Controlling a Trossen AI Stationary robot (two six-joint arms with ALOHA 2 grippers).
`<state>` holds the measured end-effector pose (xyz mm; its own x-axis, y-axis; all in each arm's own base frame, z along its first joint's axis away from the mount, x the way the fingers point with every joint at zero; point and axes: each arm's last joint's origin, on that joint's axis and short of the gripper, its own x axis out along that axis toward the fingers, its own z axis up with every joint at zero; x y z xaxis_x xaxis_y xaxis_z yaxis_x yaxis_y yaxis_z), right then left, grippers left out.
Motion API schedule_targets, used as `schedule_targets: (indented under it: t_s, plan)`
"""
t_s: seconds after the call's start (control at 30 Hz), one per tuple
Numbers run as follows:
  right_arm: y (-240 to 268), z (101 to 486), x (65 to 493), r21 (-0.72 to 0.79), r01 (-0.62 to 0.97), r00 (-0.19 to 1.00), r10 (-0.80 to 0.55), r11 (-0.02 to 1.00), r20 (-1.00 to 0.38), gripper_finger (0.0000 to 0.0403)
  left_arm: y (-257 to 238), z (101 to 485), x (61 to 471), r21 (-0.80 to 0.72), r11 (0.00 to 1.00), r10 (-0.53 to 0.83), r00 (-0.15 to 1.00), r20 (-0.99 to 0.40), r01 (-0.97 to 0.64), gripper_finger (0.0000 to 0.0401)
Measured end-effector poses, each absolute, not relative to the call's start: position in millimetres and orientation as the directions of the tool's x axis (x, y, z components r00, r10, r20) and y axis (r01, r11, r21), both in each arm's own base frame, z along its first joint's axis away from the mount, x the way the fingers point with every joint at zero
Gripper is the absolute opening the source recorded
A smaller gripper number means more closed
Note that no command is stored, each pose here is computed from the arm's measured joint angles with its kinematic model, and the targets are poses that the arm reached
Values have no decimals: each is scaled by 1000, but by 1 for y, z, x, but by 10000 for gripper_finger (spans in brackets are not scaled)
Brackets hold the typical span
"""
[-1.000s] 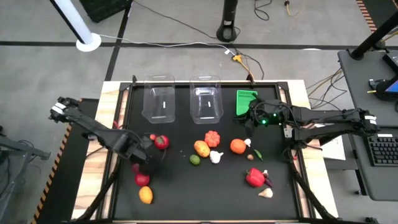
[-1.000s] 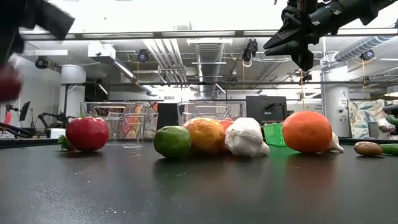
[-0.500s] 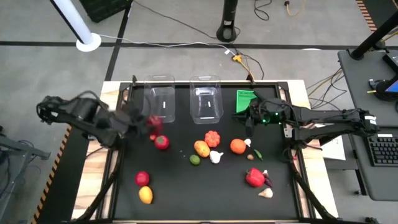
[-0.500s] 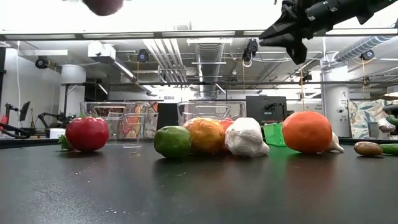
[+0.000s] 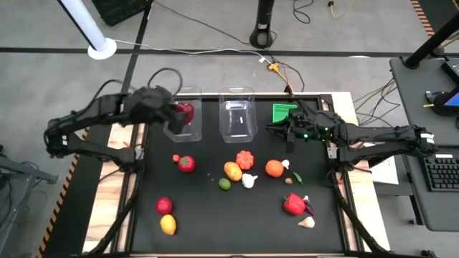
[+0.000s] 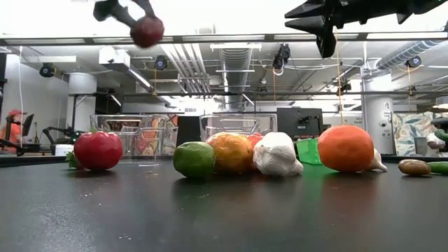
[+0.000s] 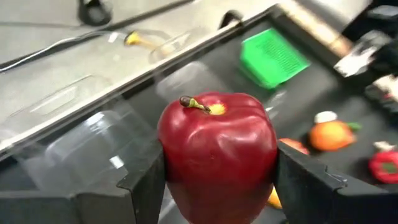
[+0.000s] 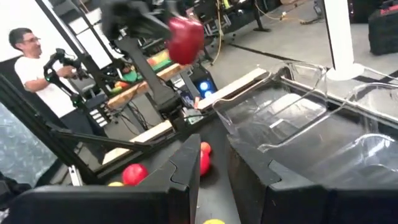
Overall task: Sort produce into baskets
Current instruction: Put the apple into the left transparent bin
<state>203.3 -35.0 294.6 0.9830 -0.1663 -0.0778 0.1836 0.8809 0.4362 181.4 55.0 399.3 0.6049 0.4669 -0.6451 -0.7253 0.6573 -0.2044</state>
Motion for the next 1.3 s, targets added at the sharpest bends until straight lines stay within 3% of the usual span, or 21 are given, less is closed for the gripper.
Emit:
schedule_targets:
  t_s: [0.33,0.53,0.77,1.03,1.3]
  plan:
    - [-36,328,208,439,185,982,-177,879,-60,68,165,343,194,-52,575,393,331,-858,-817,228]
    - [-40,339,210,390,378,914,-272,840,-301,68,218,299,195,-4,522,300,188,-935,-853,228]
    - [-43,347,215,323,558,773,-338,764,-537,68,235,268,205,24,543,222,116,-968,-839,247]
    - [-46,358,228,335,587,750,-341,737,-566,71,242,254,209,84,533,226,46,-973,-842,269]
    - [-46,354,233,345,600,739,-334,722,-585,114,246,250,211,116,528,247,21,-969,-841,294]
